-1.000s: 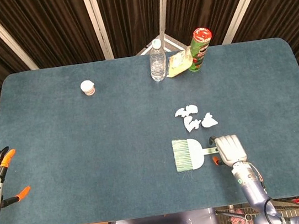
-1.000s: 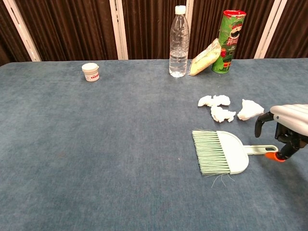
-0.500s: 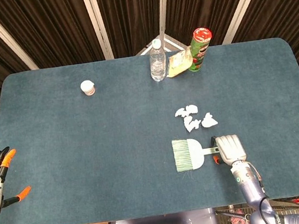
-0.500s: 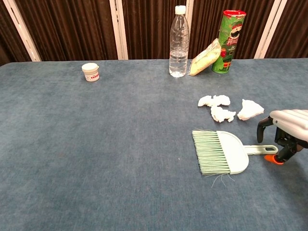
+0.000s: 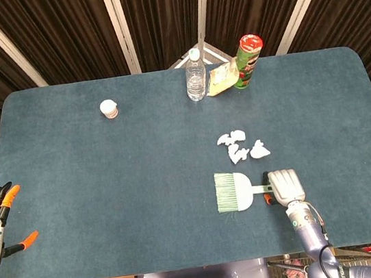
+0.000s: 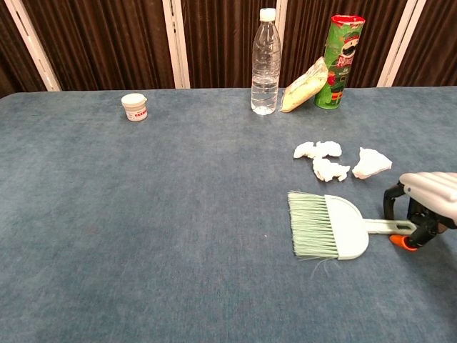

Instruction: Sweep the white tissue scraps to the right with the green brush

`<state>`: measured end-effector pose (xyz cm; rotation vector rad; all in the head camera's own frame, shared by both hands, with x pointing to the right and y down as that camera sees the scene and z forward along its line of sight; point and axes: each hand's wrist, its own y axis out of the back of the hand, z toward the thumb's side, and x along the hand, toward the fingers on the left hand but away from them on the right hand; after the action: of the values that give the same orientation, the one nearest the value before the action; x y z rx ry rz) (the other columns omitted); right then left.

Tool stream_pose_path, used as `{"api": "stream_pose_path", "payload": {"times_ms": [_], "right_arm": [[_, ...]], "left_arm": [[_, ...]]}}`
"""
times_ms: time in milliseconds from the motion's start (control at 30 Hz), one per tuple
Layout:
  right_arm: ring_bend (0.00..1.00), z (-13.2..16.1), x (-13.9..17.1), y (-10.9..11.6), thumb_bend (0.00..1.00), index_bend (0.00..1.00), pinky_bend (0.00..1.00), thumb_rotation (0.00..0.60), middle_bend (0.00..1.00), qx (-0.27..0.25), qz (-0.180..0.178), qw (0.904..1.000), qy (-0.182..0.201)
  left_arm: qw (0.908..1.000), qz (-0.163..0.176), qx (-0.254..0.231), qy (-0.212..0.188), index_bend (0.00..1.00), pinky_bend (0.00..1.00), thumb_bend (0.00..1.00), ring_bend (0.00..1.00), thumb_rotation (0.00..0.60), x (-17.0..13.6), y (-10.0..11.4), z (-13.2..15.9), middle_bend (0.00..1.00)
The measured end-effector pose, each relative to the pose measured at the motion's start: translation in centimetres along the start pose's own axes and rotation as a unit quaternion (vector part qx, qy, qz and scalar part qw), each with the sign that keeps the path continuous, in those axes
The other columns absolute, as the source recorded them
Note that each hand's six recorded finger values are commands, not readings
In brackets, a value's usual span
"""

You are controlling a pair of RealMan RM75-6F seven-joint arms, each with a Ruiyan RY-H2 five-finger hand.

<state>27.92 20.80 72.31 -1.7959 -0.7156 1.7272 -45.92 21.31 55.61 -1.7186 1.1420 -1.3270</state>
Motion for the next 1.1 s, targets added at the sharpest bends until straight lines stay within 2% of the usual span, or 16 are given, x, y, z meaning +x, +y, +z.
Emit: {"api": "stream_pose_path", "payload": {"times_ms": [100,233,567,800,1100], "right_arm": [[1.0,0.1,0.0,-0.1,0.53,0.71,0.88,0.6,1.0,-0.002,0.0,1.0,0.002],[1.0,0.3,0.1,0.0,0.59,0.72,0.88,0.6,1.0,-0.007,-0.002,1.0,0.005],[1.0,0.7,0.5,2.3,0.61,0.74,0.88,0.6,1.0,-0.011,-0.025,0.9995,0.018],[1.0,1.9,1.0,6.4,0.61,0.74,0.88,0.6,1.0,0.0,-0.052,0.9979,0.039],[1.0,3.5,-0.2,9.7,0.61,0.75,0.88,0.6,1.0,0.023,-0.069,0.9964,0.042]], "left_arm": [[1.0,0.0,-0.001,0.0,0.0,0.02,0.0,0.0,0.6,0.0,0.0,0.0,0.0],[1.0,0.0,0.0,-0.001,0.0,0.02,0.0,0.0,0.6,0.0,0.0,0.0,0.0],[1.0,-0.002,0.0,-0.001,0.0,0.02,0.0,0.0,0.6,0.0,-0.1,0.1,0.0],[1.0,-0.004,0.0,-0.002,0.0,0.02,0.0,0.0,0.6,0.1,-0.1,0.1,0.0],[1.0,-0.003,-0.004,-0.002,0.0,0.02,0.0,0.0,0.6,0.2,0.1,0.0,0.0]]}}
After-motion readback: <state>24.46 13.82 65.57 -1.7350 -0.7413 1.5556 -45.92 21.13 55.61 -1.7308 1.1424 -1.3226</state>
